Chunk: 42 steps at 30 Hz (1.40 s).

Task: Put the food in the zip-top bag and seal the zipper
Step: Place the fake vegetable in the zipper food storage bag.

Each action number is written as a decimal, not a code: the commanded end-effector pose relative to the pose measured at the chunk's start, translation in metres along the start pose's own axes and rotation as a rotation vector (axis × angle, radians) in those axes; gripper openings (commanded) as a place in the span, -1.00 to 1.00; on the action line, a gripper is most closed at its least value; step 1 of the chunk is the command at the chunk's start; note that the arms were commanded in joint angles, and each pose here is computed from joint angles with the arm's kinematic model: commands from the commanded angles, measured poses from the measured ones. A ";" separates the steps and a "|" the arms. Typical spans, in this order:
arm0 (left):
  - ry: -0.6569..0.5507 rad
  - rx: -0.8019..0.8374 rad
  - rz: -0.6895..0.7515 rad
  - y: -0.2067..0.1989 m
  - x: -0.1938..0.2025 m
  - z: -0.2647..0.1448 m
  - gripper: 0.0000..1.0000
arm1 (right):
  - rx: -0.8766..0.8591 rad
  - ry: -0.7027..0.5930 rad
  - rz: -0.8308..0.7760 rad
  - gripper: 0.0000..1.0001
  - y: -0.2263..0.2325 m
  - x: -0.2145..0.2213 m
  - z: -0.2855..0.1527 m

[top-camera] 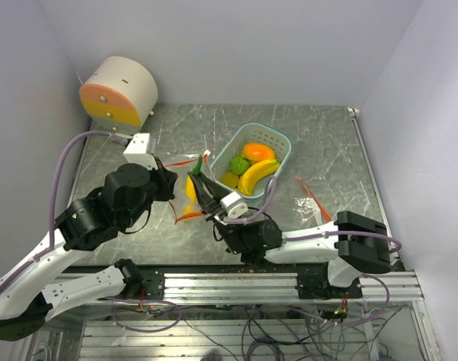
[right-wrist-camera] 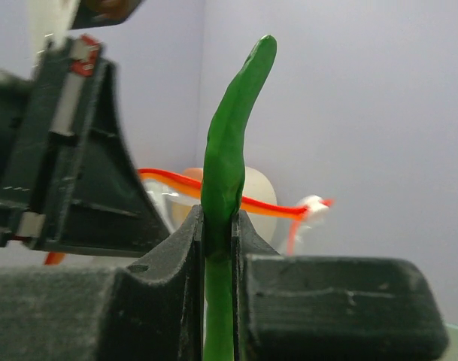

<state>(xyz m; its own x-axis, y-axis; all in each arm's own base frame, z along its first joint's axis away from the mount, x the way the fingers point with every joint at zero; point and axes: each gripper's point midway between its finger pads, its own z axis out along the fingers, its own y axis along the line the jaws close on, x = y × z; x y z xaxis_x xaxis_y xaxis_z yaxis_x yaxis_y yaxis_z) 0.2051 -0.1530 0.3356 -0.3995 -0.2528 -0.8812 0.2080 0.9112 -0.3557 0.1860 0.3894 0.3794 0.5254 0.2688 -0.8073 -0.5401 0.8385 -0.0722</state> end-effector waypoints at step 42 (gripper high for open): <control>0.020 0.069 -0.049 -0.013 0.017 0.010 -0.86 | -0.312 0.491 0.136 0.37 -0.017 -0.037 0.035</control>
<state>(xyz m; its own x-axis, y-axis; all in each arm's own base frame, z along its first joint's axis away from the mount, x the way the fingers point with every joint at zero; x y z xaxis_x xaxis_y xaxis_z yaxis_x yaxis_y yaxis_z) 0.2067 -0.1662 0.3138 -0.4403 -0.2461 -0.8635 0.2233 0.9015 -0.3708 0.2074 0.3504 0.5133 0.3737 0.3485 -0.8596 -0.6886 0.7252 -0.0053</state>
